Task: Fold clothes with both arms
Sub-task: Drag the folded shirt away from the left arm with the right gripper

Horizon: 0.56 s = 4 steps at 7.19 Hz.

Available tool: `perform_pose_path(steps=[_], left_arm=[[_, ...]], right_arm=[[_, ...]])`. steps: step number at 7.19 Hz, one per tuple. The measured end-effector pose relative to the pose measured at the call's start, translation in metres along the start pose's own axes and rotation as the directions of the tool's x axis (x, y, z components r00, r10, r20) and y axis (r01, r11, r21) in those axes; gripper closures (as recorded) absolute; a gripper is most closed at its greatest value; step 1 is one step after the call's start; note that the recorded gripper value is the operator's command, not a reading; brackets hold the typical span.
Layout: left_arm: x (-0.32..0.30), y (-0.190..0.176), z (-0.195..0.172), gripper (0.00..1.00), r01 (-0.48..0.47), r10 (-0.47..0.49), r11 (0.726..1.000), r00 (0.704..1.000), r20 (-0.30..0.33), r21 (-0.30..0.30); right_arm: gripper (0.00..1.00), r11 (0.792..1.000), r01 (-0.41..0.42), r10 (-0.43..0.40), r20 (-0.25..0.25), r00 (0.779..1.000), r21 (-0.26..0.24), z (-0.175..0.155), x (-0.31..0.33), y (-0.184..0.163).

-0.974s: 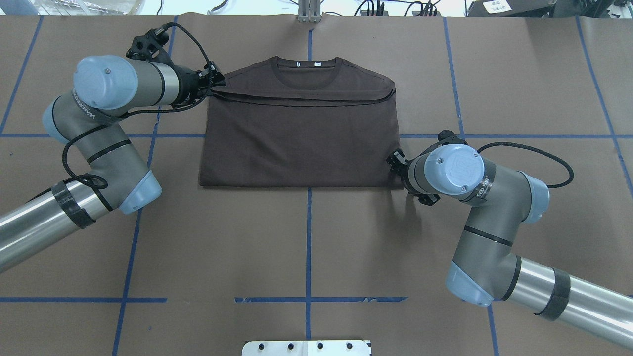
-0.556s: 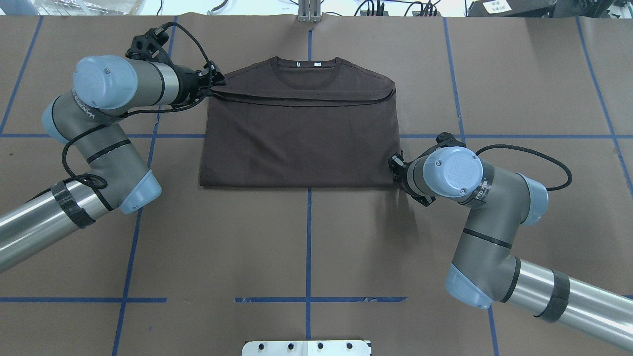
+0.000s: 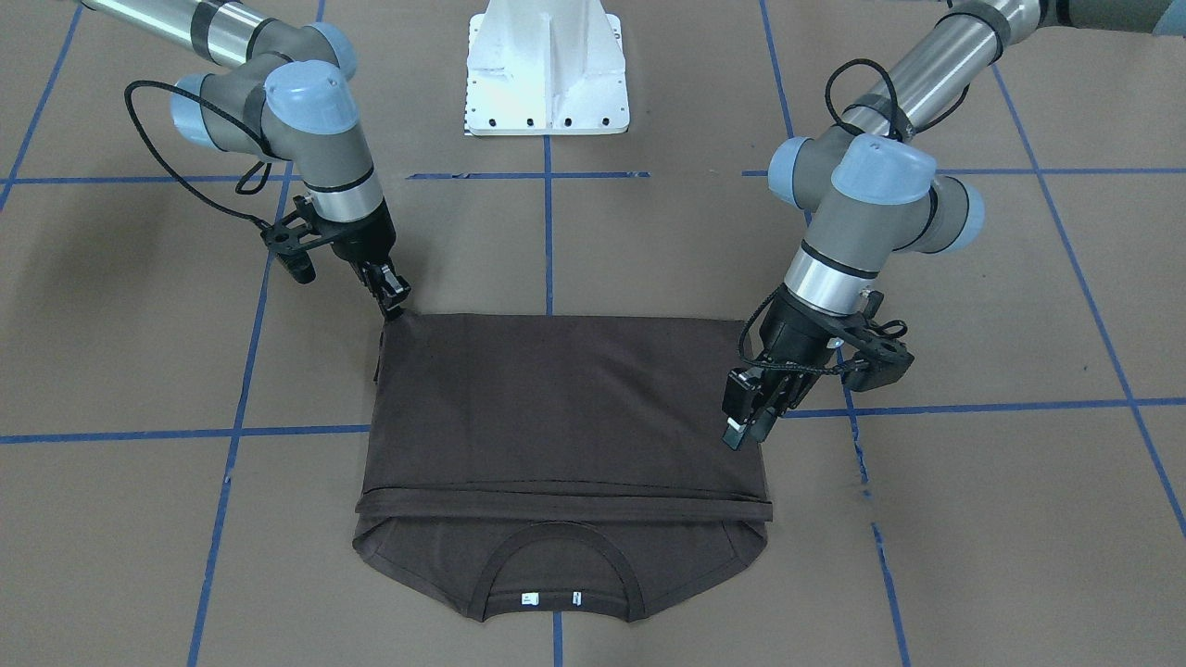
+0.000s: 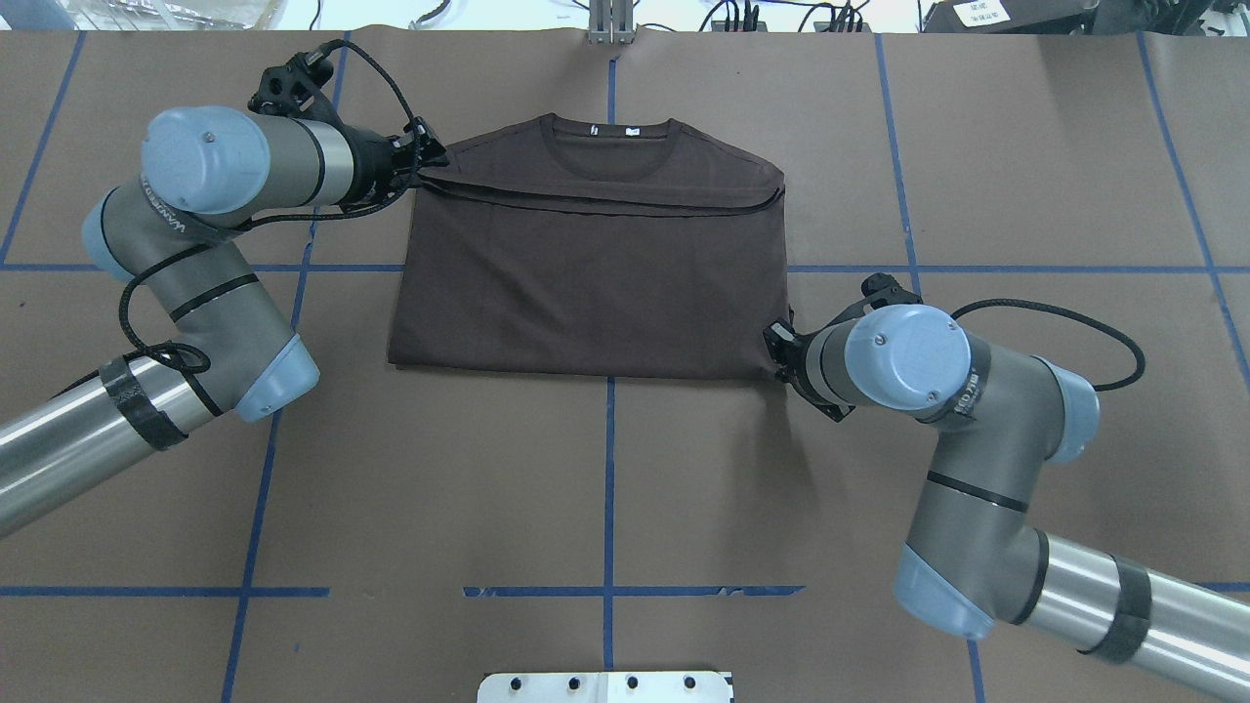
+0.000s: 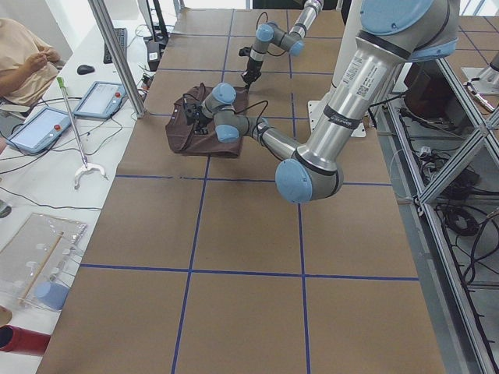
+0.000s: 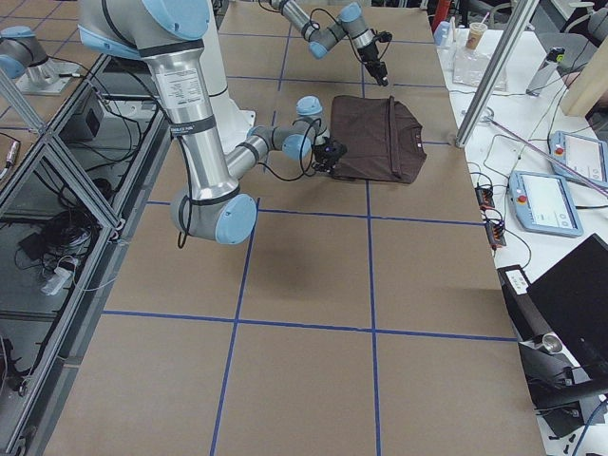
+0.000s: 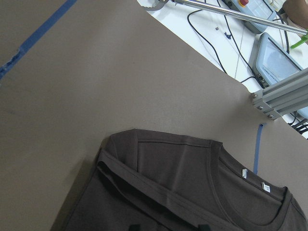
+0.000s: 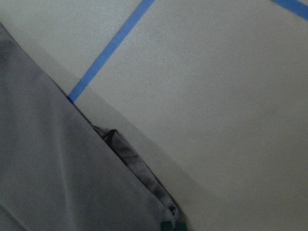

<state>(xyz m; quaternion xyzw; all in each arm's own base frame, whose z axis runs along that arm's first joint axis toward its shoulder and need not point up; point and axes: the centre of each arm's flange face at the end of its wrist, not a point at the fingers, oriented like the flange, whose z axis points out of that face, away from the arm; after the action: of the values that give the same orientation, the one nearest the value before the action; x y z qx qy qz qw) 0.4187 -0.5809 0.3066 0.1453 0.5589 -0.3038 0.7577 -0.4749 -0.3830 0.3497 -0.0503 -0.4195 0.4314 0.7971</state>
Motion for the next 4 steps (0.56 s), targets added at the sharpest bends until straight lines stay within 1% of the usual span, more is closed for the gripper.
perform_pose_path(steps=[1,2,3,4], left_arm=[[0.005,0.004,-0.01,0.49,0.005,-0.005,1.0,1.0,-0.02,-0.009],[0.011,0.016,-0.025,0.42,0.013,-0.015,0.999,0.999,-0.046,-0.045],[0.015,0.032,-0.036,0.39,0.017,-0.023,0.995,0.998,-0.064,-0.099],[0.02,0.046,-0.043,0.39,0.023,-0.034,0.99,0.996,-0.079,-0.138]], right_arm=[[1.0,0.999,0.031,-0.032,-0.017,0.999,-0.043,-0.026,0.038,0.017],[1.0,0.993,0.066,-0.072,-0.06,0.996,-0.098,-0.056,0.079,0.047],[1.0,0.982,0.102,-0.121,-0.12,0.985,-0.156,-0.083,0.114,0.081],[1.0,0.965,0.144,-0.185,-0.181,0.966,-0.22,-0.109,0.145,0.116]])
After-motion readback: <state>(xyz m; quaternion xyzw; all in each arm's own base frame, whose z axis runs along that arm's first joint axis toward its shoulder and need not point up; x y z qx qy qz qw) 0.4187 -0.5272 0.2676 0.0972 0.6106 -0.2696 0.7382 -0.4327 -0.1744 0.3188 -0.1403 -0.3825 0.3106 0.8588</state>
